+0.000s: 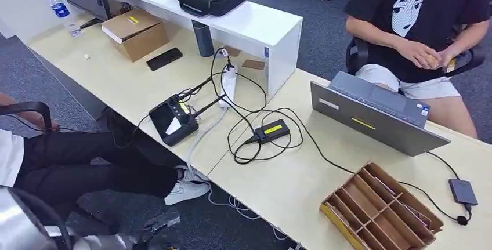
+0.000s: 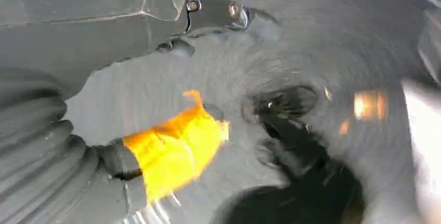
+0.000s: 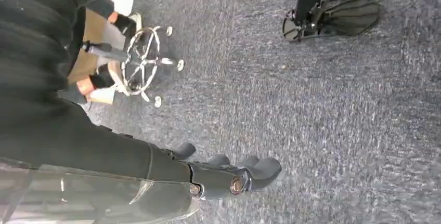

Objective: Pass the card to the sensor for recognition and then transmit it.

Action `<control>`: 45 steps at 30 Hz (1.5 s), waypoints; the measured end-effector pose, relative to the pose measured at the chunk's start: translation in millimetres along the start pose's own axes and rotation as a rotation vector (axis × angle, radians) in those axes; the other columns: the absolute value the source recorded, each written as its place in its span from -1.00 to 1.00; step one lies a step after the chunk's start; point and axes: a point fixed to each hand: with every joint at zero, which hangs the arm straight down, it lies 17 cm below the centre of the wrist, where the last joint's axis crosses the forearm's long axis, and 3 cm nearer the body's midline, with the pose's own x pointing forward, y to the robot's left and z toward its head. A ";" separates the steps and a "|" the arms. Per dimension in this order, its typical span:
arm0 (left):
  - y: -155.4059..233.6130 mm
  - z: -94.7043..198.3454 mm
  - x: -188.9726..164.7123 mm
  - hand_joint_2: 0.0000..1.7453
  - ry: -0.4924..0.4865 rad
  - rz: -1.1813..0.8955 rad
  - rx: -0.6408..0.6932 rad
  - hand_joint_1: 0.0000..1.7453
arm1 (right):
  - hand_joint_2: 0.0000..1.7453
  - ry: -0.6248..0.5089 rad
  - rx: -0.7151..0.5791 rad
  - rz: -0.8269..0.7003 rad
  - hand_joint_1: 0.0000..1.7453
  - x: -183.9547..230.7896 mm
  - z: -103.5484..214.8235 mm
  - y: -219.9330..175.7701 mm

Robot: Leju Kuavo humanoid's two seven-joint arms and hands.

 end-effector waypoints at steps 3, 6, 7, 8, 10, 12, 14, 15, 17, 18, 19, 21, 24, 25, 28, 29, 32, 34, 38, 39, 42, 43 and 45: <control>-5.1 8.1 -15.3 1.00 0.081 0.382 0.177 -1.00 | 1.00 0.008 -0.010 -0.004 -1.00 -8.0 -0.6 -2.7; -33.4 13.1 -9.3 1.00 0.094 0.518 0.136 -1.00 | 1.00 0.005 -0.014 -0.005 -1.00 -6.2 -0.7 -3.4; -41.2 14.1 -6.6 1.00 0.092 0.518 0.116 -1.00 | 1.00 0.005 -0.015 -0.005 -1.00 -6.2 -0.7 -3.7; -51.7 15.7 -3.1 1.00 0.091 0.520 0.090 -1.00 | 1.00 0.006 -0.015 -0.005 -1.00 -6.3 -0.7 -3.7; -63.3 16.9 -1.2 1.00 0.106 0.528 0.060 -1.00 | 1.00 0.006 -0.016 -0.008 -1.00 -6.9 -0.8 -3.9; -69.7 16.7 -1.1 1.00 0.121 0.533 0.047 -1.00 | 1.00 0.007 -0.020 -0.008 -1.00 -7.4 -0.9 -4.6; -74.2 14.9 3.8 1.00 0.123 0.536 0.039 -1.00 | 1.00 0.007 -0.023 -0.009 -1.00 -7.4 -1.0 -5.2; -75.9 13.2 7.8 1.00 0.121 0.537 0.034 -1.00 | 1.00 0.007 -0.025 -0.010 -1.00 -7.3 -1.0 -5.4; -79.5 9.8 14.3 1.00 0.120 0.537 0.015 -1.00 | 1.00 0.007 -0.025 -0.010 -1.00 -7.3 -1.0 -5.5; -81.6 8.4 15.7 1.00 0.122 0.538 0.003 -1.00 | 1.00 0.007 -0.026 -0.010 -1.00 -7.5 -1.0 -5.6; -84.5 7.4 16.4 1.00 0.125 0.541 -0.009 -1.00 | 1.00 0.008 -0.027 -0.010 -1.00 -7.5 -1.1 -5.8; -88.1 6.6 16.1 1.00 0.127 0.546 -0.019 -1.00 | 1.00 0.007 -0.028 -0.010 -1.00 -7.4 -1.1 -6.1; -77.8 9.4 19.5 1.00 0.056 0.501 0.041 -1.00 | 1.00 0.006 -0.024 -0.005 -1.00 -6.6 -0.9 -5.4; -64.4 11.8 35.0 1.00 -0.041 0.402 0.076 -1.00 | 1.00 0.010 -0.020 0.000 -1.00 -6.5 -0.8 -4.6; -42.9 12.9 96.2 1.00 -0.358 -0.268 0.014 -1.00 | 1.00 0.003 0.014 0.020 -1.00 3.1 0.7 0.9; -39.2 12.7 114.4 1.00 -0.469 -0.602 -0.031 -1.00 | 1.00 -0.006 0.023 0.024 -1.00 8.8 1.4 2.2; -35.0 8.2 116.5 1.00 -0.630 -1.692 -0.265 -1.00 | 1.00 -0.036 0.039 0.028 -1.00 19.6 2.5 4.4; 7.5 -0.4 82.8 1.00 -0.533 -2.449 -0.458 -1.00 | 1.00 -0.042 0.041 0.030 -1.00 21.8 2.8 4.5; 77.1 -5.5 82.4 1.00 -0.330 -3.068 -0.579 -1.00 | 1.00 -0.037 0.037 0.030 -1.00 17.3 2.4 1.6; 80.8 -6.1 89.8 1.00 -0.318 -3.067 -0.557 -1.00 | 1.00 -0.036 0.037 0.031 -1.00 16.5 2.3 1.5; 78.1 -7.2 96.5 1.00 -0.322 -3.016 -0.526 -1.00 | 1.00 -0.038 0.038 0.032 -1.00 17.9 2.4 1.6; 74.0 -7.4 98.2 1.00 -0.332 -2.936 -0.496 -1.00 | 1.00 -0.038 0.036 0.032 -1.00 17.5 2.4 0.6; 66.6 -7.7 105.2 1.00 -0.330 -2.640 -0.394 -1.00 | 1.00 -0.036 0.037 0.032 -1.00 16.5 2.3 0.5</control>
